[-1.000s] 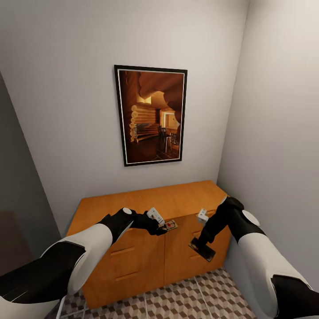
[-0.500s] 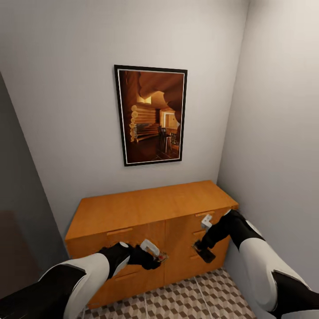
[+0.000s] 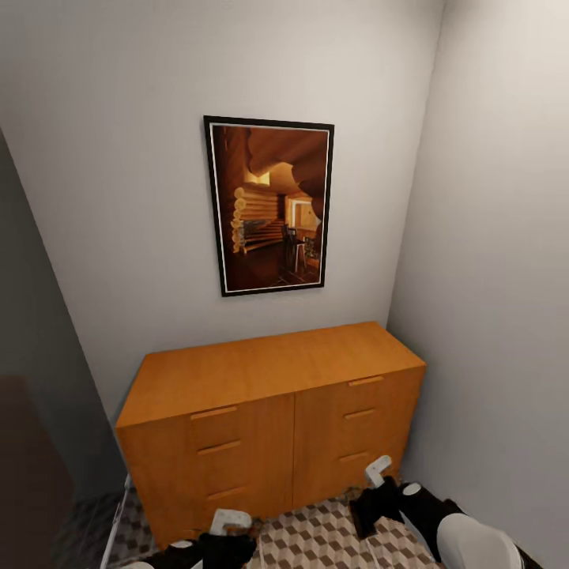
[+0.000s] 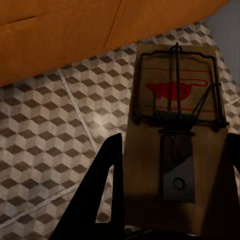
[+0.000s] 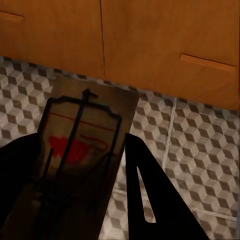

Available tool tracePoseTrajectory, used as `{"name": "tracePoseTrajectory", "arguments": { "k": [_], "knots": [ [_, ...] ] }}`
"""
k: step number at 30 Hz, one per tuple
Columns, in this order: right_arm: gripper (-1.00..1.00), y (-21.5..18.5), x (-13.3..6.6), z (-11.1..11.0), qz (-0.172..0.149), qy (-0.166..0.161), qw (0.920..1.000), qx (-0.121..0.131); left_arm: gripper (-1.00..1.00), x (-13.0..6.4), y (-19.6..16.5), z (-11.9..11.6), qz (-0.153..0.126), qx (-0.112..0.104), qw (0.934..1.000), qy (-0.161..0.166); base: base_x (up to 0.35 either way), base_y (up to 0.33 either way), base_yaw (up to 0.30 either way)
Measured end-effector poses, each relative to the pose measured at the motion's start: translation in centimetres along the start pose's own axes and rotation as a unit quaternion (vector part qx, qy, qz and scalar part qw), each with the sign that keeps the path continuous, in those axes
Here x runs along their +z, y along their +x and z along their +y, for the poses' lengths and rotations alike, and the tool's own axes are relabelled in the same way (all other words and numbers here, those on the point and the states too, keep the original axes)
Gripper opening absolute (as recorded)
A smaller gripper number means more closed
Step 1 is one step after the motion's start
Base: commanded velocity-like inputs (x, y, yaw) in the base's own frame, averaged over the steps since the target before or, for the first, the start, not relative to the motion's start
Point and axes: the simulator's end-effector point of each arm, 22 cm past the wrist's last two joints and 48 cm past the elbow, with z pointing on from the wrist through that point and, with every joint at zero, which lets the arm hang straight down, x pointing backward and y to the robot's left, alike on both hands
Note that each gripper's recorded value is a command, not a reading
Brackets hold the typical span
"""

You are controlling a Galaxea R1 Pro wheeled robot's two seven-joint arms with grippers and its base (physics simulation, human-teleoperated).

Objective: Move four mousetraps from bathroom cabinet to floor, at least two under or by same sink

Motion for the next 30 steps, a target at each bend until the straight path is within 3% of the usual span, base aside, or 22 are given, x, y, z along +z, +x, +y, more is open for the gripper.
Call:
{"name": "tracePoseTrajectory", "arguments": {
  "k": [2, 6, 14, 17, 19, 23, 26, 30],
  "knots": [
    [-1.0, 1.9, 0.2, 0.4, -0.002, 0.013, 0.9999, 0.007, -1.0, -0.4, 2.4, 1.4, -0.007, -0.017, 0.9998, -0.011, 0.0, 0.0, 0.0],
    [-1.0, 3.1, 0.3, 1.1, -0.011, 0.019, 0.9986, 0.049, -1.0, -1.3, 7.4, 3.4, -0.004, -0.031, 0.9991, -0.028, 0.0, 0.0, 0.0],
    [-1.0, 4.5, 0.5, 2.5, -0.005, 0.011, 0.9975, 0.07, -1.0, -3.0, 11.9, 6.9, -0.002, -0.054, 0.9968, -0.06, 0.0, 0.0, 0.0],
    [-1.0, 7.9, 0.4, 3.1, 0.013, 0.025, 0.9968, 0.075, -1.0, -4.6, 14.0, 10.4, -0.019, -0.097, 0.9901, -0.099, 0.0, 0.0, 0.0],
    [-1.0, 9.6, 0.1, 2.7, 0.014, 0.053, 0.9957, 0.075, -1.0, -5.8, 14.9, 12.9, -0.035, -0.109, 0.985, -0.129, 0.0, 0.0, 0.0],
    [-1.0, 12.7, -0.5, 2.9, 0.009, 0.093, 0.993, 0.073, -1.0, -8.2, 16.8, 16.9, -0.056, -0.123, 0.9729, -0.188, 0.0, 0.0, 0.0],
    [-1.0, 14.5, -1.1, 3.6, -0.01, 0.106, 0.9916, 0.074, -1.0, -9.8, 18.1, 18.2, -0.079, -0.123, 0.965, -0.218, 0.0, 0.0, 0.0],
    [-1.0, 15.7, -2.0, 4.5, -0.047, 0.118, 0.9892, 0.073, -1.0, -11.1, 19.5, 18.7, -0.095, -0.114, 0.9613, -0.232, 0.0, 0.0, 0.0]
  ]
}}
